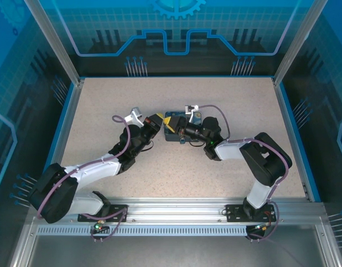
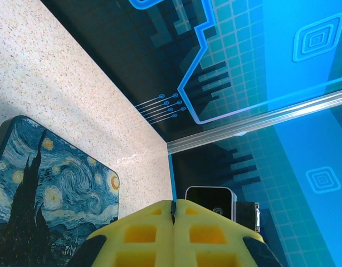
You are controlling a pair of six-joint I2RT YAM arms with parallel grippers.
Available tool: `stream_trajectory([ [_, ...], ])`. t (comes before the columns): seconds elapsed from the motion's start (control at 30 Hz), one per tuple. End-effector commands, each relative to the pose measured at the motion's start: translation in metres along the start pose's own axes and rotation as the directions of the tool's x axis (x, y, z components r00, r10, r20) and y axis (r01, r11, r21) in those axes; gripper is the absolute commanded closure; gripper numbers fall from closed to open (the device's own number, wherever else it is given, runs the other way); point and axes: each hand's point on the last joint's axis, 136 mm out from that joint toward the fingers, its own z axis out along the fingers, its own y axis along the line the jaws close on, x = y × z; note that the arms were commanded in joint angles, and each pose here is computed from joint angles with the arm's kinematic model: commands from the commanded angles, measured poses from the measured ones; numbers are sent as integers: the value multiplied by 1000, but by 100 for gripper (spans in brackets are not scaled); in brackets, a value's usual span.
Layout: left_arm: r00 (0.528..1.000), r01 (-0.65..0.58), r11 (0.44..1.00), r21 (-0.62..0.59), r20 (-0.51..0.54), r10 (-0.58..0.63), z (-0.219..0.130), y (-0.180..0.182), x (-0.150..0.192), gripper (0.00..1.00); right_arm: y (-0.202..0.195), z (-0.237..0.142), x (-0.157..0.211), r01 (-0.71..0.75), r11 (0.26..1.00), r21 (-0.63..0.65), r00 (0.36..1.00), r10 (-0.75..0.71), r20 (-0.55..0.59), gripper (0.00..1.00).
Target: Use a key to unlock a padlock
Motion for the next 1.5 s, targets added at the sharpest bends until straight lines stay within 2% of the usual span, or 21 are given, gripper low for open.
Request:
stream_trajectory([
  [0.0, 999, -34, 999, 9, 24, 34, -5, -5, -3, 100, 15, 8, 1, 29, 998, -46, 1000, -29, 3, 76],
  [0.17, 999, -35, 999, 7, 23, 35, -5, -4, -2, 100, 15, 10, -1, 27, 999, -47, 1000, -27, 6, 78],
  [0.53, 999, -37, 999, 2, 27, 37, -6, -2, -1, 100, 18, 14, -2, 29, 998, -51, 1000, -29, -1, 93],
  [0.63, 999, -38, 999, 4, 31, 38, -6, -3, -2, 100, 17, 13, -2, 31, 998, -48, 1000, -31, -1, 100],
  [1.07, 996, -71, 997, 7, 50, 70, -19, -14, -11, 100, 0, -18, -3, 68, 998, 1, 998, -68, -6, 100],
  [1.1, 996, -71, 997, 5, 47, 71, -19, -15, -11, 90, 0, -21, -3, 72, 997, 1, 997, -72, -6, 100],
  [1.17, 996, -73, 997, 1, 45, 73, -21, -14, -11, 77, 0, -26, -3, 79, 997, 3, 997, -79, -11, 100],
  [1.33, 996, -78, 997, -3, 34, 78, -22, -14, -10, 60, 2, -33, -1, 94, 996, 12, 995, -93, -26, 100],
  [1.47, 996, -85, 996, -12, 18, 86, -22, -12, -8, 56, 4, -37, -1, 99, 995, 12, 995, -98, -30, 100],
])
